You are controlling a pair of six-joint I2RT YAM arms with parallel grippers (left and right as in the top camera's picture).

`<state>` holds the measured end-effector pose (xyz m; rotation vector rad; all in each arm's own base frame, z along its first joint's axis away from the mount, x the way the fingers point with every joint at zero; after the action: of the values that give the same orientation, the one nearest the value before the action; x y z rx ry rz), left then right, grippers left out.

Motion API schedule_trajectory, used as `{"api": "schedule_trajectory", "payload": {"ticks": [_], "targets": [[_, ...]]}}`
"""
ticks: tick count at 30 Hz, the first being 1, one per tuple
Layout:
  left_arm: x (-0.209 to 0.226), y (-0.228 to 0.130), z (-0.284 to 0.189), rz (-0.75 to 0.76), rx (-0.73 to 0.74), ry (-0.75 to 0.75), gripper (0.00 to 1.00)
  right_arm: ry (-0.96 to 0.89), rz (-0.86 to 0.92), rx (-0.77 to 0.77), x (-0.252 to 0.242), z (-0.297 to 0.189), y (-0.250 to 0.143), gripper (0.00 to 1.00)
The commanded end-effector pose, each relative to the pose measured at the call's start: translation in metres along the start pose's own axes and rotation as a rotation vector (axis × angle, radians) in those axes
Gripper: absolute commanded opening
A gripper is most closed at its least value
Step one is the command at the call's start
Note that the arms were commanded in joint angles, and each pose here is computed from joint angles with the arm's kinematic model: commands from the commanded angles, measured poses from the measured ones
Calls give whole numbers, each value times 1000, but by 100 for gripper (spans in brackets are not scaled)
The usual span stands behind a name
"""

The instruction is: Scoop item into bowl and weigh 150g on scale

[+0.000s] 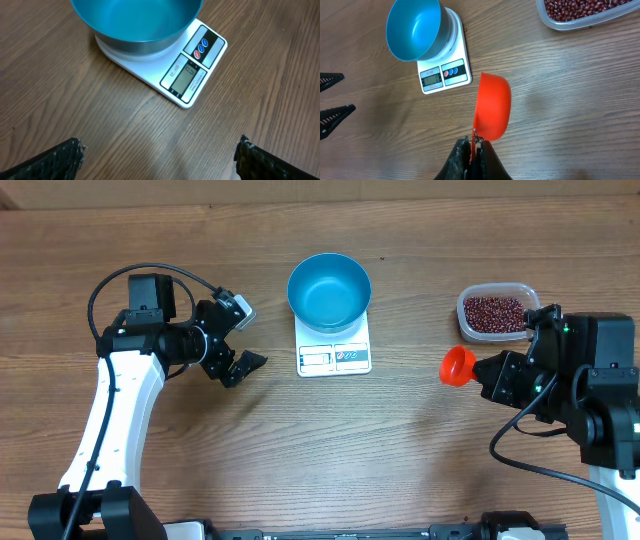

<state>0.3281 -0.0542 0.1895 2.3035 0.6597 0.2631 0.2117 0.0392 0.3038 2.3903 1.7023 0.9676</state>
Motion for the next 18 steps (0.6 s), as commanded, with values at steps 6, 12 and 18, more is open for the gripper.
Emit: {"api": "schedule_trajectory", "payload": {"ticks": [6, 12, 18], "targets": [[9, 9, -2, 46, -18, 32, 100, 4, -7, -26, 2, -6, 4, 4], [9, 9, -2, 46, -18, 32, 100, 4, -7, -27, 2, -6, 4, 4], [11, 14, -2, 67, -47, 40, 99, 4, -10, -26, 2, -6, 4, 4]]}}
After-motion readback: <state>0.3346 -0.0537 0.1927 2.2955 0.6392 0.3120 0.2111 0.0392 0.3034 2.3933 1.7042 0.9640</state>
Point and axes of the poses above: each gripper's point midway between its finger pads, its own z axis out along the fingers, its own x axis along the line the jaws close on, y = z × x, the point moved 5 cm from there along -z, back along the fingers, and after that the axes turned 6 degrees about z, right-handed, at the moved point
